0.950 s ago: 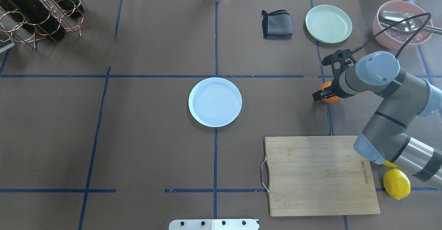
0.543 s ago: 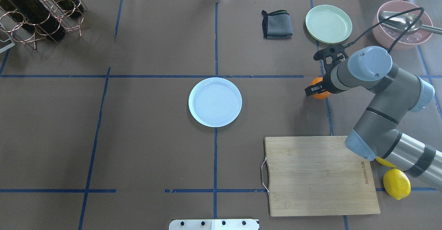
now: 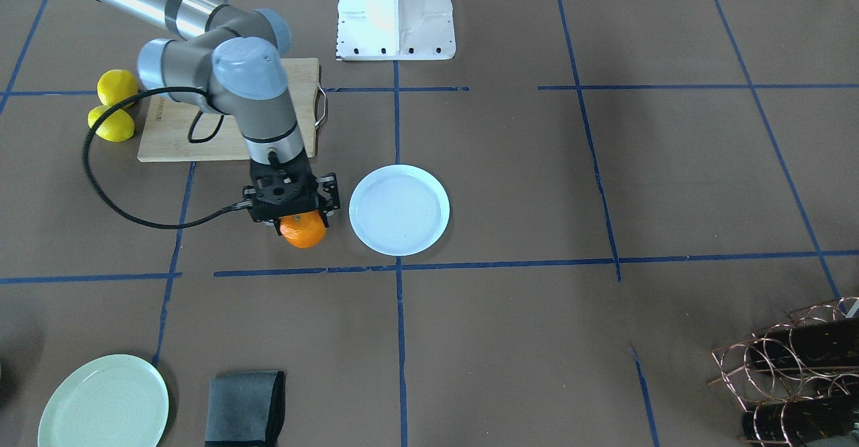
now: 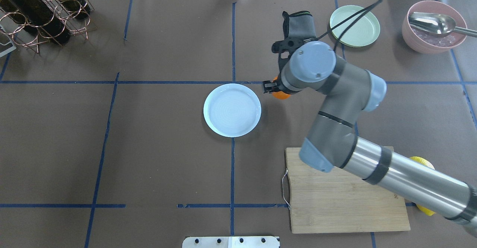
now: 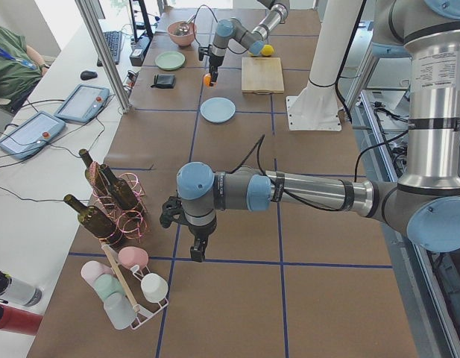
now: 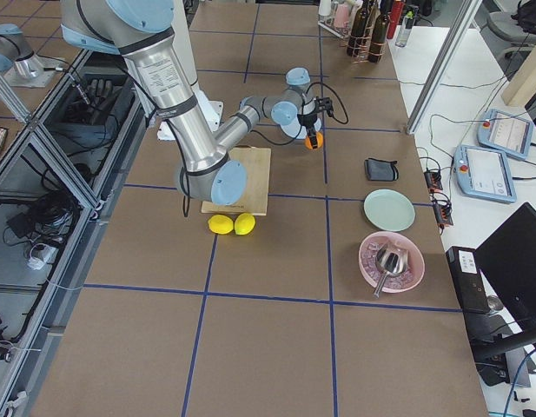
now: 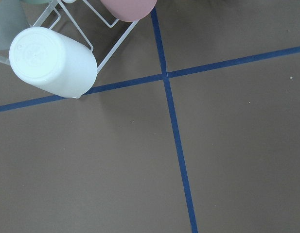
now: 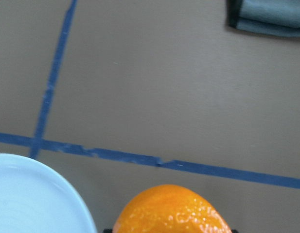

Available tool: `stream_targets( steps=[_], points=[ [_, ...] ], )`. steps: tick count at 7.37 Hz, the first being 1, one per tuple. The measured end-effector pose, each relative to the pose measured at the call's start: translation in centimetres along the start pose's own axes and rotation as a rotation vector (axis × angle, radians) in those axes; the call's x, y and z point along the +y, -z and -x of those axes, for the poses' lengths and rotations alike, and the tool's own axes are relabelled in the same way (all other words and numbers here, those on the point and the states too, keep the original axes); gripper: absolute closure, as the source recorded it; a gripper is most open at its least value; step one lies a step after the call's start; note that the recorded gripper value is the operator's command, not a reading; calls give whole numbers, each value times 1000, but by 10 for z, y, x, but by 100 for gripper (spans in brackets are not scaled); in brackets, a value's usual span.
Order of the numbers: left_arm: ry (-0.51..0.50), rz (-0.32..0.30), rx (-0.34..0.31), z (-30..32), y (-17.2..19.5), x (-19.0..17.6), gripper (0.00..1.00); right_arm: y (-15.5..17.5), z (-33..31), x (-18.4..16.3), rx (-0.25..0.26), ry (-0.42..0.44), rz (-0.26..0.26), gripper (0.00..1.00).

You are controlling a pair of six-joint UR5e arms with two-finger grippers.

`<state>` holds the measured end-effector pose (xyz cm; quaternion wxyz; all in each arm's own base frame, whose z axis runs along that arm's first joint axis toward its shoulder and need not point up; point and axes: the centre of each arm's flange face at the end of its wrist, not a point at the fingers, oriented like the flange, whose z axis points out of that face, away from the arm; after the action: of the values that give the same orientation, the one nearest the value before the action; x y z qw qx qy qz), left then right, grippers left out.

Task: Pick orange to plate
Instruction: 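Carry the mandarin with the right gripper onto the light blue plate and release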

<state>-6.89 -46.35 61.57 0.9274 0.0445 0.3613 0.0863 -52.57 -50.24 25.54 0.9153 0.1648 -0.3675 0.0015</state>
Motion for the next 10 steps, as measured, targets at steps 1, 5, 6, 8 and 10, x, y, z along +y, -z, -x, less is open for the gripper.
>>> stream_targets(
  steps=[1, 5, 6, 8, 10],
  points=[
    [0, 0, 0, 0, 0, 0, 0, -4, 54, -6, 13, -37, -5, 60],
    [0, 2, 0, 0, -1, 0, 0, -29, 142, 24, 73, -44, -1, 19],
    [1, 3, 0, 1, -1, 0, 0, -33, 145, 32, 82, -39, 6, 1],
    [2, 4, 1, 1, -2, 1, 0, -35, 148, 38, 88, -39, 9, 0],
    [2, 4, 1, 2, -2, 0, 0, -24, 145, 27, 79, -41, 2, 0]
  ],
)
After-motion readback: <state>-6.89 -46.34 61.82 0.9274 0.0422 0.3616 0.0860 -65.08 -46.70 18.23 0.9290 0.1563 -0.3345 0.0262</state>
